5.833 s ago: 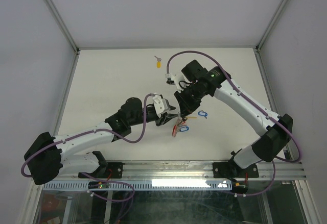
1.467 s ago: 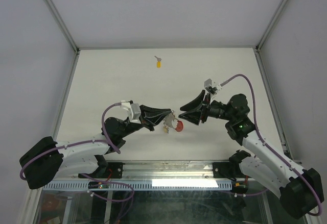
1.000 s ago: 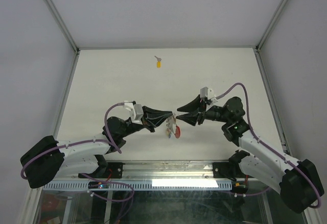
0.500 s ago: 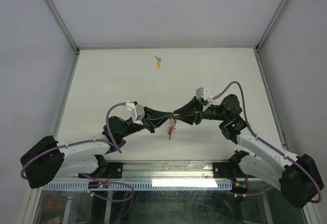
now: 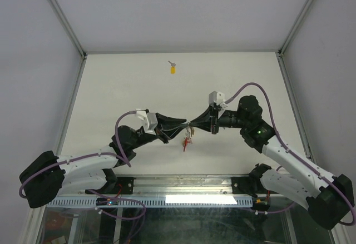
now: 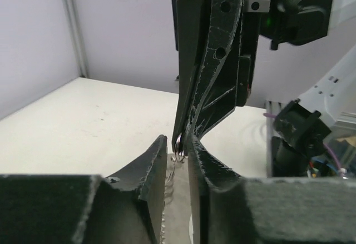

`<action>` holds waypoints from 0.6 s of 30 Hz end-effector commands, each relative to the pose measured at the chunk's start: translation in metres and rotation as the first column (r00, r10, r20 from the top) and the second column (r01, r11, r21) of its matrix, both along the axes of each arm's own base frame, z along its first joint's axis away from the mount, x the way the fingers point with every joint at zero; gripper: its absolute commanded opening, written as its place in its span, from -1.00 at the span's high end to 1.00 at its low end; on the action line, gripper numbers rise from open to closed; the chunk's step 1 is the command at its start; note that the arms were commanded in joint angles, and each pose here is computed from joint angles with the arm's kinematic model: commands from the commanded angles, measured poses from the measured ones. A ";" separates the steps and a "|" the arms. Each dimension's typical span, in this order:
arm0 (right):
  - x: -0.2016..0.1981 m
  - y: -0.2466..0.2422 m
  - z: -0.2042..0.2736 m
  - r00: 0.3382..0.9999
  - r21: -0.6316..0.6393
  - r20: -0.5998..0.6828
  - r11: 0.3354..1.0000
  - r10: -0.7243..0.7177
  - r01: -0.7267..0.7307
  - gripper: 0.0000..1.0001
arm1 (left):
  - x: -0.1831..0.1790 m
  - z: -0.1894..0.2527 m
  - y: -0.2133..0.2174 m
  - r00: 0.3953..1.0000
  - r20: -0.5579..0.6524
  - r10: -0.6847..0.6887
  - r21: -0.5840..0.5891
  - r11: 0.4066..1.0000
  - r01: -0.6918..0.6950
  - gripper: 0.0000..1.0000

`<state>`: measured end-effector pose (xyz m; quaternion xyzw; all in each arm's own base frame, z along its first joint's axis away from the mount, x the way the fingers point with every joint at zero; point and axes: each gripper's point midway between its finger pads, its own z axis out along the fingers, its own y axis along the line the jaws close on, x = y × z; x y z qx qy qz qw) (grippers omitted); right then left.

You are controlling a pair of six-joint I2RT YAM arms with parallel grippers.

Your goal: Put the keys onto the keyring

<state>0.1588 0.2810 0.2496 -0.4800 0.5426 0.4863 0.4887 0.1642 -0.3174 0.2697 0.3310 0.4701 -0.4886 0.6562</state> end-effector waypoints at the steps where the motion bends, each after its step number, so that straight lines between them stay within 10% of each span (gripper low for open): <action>1: 0.016 -0.017 0.018 0.989 -0.110 0.047 0.983 -0.139 0.144 1.00 | 0.007 0.031 0.007 0.997 0.048 0.065 -0.026 0.998 -0.063 0.41; 9: 0.043 -0.044 0.014 0.905 -0.340 -0.084 0.866 -0.416 0.367 1.00 | 0.026 0.026 0.003 0.990 0.000 0.144 0.061 0.988 -0.144 -0.37; 18: 0.065 -0.059 0.014 0.719 -0.540 -0.189 0.683 -0.669 0.492 1.00 | 0.040 0.025 -0.024 0.975 0.041 0.218 0.151 0.963 -0.221 -0.38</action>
